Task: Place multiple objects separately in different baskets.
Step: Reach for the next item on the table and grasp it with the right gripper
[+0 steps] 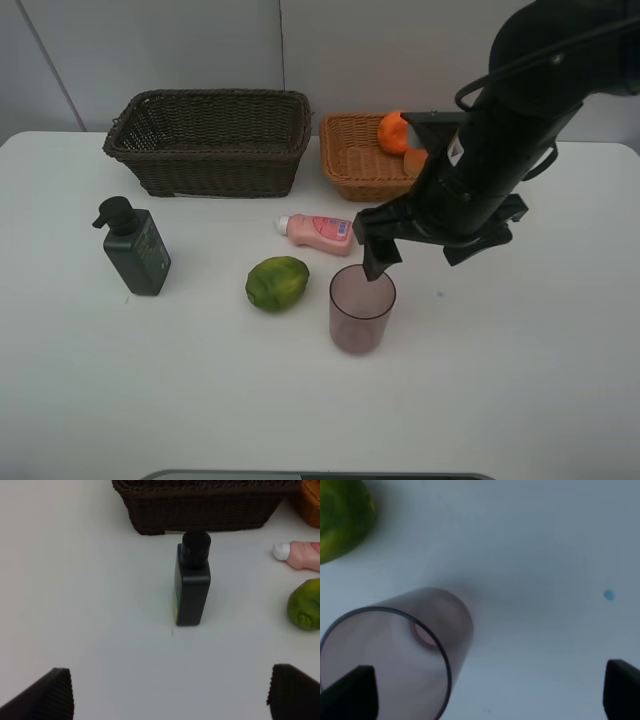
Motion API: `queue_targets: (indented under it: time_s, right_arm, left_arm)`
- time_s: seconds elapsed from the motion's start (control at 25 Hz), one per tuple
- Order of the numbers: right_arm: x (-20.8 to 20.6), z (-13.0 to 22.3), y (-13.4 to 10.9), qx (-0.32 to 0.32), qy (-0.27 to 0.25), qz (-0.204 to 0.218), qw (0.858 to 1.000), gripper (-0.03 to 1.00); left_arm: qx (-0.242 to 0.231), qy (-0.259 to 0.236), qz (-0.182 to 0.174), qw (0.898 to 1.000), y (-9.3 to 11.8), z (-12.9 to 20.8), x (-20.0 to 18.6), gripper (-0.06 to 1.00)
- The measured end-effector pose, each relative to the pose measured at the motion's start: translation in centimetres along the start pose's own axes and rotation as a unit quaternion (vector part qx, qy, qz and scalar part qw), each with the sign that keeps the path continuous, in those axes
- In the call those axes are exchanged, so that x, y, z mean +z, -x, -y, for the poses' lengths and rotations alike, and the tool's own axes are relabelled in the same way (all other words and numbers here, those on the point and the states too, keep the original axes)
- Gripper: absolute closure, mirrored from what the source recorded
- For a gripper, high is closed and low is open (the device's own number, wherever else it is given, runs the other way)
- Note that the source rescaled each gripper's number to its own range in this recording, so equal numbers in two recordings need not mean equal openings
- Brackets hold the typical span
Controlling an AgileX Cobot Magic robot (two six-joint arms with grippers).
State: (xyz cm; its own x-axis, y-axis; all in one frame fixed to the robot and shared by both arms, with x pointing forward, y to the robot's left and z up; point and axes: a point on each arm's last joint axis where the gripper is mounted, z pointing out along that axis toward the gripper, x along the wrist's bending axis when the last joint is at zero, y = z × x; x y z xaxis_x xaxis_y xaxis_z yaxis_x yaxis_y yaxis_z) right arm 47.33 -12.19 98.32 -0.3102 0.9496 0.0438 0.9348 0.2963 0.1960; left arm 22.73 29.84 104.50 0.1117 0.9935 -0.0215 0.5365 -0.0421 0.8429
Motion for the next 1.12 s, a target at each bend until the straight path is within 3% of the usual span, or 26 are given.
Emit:
queue_targets:
  time_s: [1.12]
  right_arm:
    - [8.5, -0.8, -1.1, -0.010, -0.046, 0.012, 0.999, -0.03]
  left_arm:
    - [0.000, 0.000, 0.000, 1.000, 0.0, 0.0, 0.0, -0.06]
